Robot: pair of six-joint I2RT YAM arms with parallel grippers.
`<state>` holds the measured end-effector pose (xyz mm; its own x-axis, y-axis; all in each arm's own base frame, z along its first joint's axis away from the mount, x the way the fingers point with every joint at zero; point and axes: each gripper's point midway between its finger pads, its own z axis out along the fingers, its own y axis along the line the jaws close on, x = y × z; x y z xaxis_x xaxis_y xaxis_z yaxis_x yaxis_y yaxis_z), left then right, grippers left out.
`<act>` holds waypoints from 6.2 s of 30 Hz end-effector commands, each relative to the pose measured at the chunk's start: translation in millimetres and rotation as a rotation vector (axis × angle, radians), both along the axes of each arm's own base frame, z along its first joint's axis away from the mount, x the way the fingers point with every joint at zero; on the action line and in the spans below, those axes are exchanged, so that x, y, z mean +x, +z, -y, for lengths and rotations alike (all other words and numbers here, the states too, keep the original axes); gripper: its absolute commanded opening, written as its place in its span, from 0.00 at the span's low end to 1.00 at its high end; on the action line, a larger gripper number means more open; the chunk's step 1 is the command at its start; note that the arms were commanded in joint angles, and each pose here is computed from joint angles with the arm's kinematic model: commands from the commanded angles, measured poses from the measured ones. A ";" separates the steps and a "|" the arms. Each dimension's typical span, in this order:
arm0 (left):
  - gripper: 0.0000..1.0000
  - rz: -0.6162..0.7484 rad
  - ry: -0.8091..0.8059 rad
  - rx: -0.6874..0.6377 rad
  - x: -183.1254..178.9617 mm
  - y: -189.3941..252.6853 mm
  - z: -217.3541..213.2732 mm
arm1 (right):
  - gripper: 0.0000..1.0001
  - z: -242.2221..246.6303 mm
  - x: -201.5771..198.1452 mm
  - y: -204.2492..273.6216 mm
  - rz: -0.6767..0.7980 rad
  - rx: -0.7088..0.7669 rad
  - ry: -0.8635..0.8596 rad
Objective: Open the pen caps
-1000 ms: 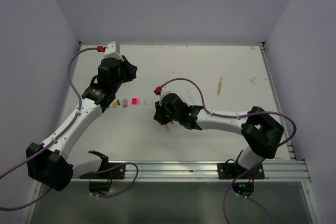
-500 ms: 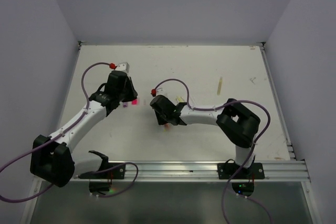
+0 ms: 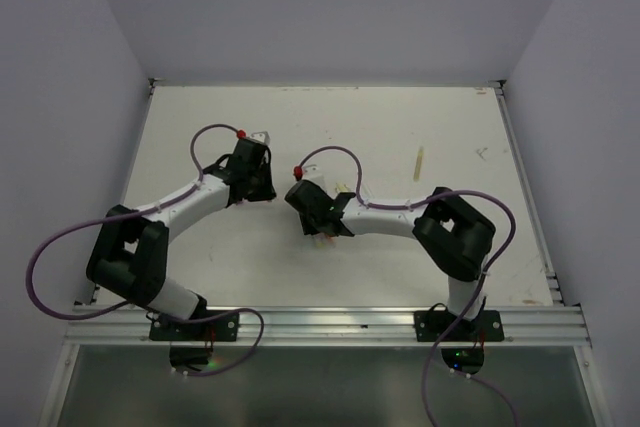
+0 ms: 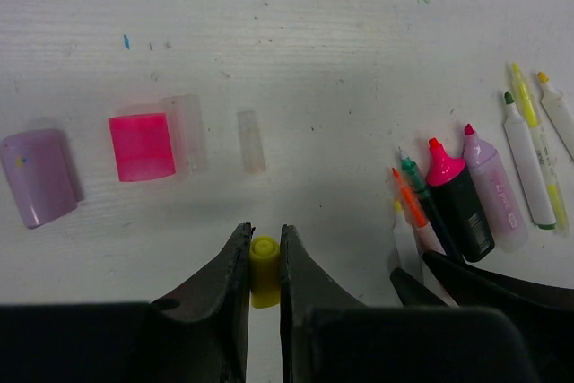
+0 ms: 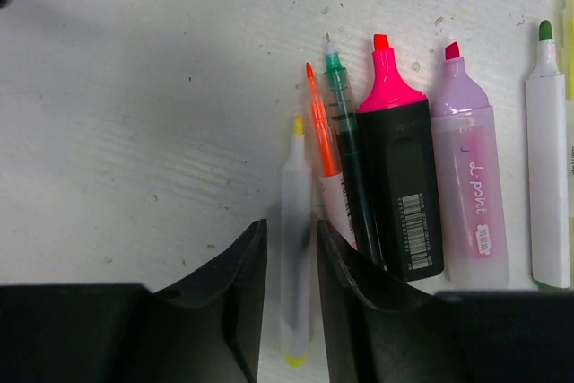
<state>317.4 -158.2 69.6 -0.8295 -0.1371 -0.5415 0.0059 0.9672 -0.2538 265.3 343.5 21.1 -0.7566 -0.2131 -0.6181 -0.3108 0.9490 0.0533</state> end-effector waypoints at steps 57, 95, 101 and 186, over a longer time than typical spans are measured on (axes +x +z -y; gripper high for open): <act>0.98 0.591 0.195 -0.009 -3.8 198.3 -51.9 | 0.74 295.6 177.3 50.7 0.034 -0.006 -0.739; 0.99 0.434 -0.184 -0.391 -23.1 165.6 48.3 | 0.00 146.4 127.7 136.1 0.229 0.219 -0.182; 0.93 0.446 -0.198 -0.491 -11.7 180.3 68.0 | 0.00 70.4 71.8 173.4 0.319 0.376 0.059; 0.00 1.104 0.370 -0.670 40.5 355.5 -18.2 | 0.00 6.8 -63.7 63.7 0.131 0.398 0.363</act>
<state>312.3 -235.3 245.6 -0.5174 -0.4629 -0.7197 0.2881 0.6977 -0.6559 258.8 365.6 193.9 -0.3750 0.1187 -0.9194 -0.6693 0.6516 0.3571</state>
